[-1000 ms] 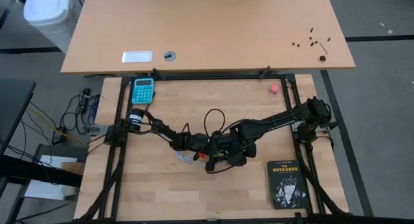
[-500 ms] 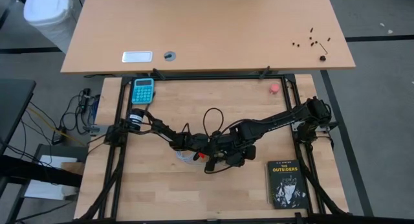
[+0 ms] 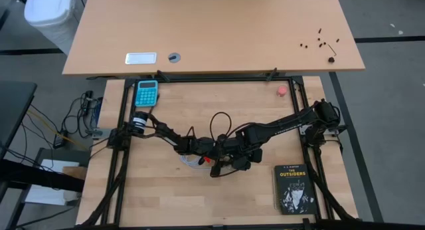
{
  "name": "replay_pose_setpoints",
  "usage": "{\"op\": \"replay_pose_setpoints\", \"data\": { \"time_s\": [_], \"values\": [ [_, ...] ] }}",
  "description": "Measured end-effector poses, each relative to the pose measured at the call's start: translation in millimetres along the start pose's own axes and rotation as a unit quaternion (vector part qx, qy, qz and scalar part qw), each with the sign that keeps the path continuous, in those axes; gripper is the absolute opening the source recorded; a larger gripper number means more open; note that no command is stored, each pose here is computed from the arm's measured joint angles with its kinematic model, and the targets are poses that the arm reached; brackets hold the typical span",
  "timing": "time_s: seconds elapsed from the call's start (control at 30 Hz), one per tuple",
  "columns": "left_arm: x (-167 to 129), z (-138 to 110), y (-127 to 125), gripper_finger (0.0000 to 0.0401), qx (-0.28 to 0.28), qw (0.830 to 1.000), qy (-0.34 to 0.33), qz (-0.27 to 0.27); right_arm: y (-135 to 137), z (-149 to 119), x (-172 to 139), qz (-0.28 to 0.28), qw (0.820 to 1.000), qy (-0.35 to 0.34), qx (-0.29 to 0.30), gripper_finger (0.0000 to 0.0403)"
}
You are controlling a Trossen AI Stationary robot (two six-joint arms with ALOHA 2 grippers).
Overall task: Screw lightbulb
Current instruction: Insert the lightbulb into the lamp
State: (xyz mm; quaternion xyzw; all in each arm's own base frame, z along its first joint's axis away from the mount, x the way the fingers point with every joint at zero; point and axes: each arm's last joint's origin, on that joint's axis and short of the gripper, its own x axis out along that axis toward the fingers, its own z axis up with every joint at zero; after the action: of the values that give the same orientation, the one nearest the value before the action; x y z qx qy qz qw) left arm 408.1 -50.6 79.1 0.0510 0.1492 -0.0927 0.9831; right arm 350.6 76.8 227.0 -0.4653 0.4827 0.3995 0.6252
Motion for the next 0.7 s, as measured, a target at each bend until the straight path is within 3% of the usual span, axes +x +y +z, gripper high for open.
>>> {"op": "replay_pose_setpoints", "data": {
  "time_s": [0.5,0.7],
  "values": [
    [0.1,0.2,0.0,0.0195,0.000,1.000,0.000,0.000,0.4,2.8,-0.5,-0.003,1.000,-0.001,-0.008,0.0260],
    [0.1,0.2,0.0,0.0195,0.000,1.000,0.000,0.000,0.9,3.3,-0.6,-0.002,1.000,0.000,-0.009,0.0266]
  ]
}}
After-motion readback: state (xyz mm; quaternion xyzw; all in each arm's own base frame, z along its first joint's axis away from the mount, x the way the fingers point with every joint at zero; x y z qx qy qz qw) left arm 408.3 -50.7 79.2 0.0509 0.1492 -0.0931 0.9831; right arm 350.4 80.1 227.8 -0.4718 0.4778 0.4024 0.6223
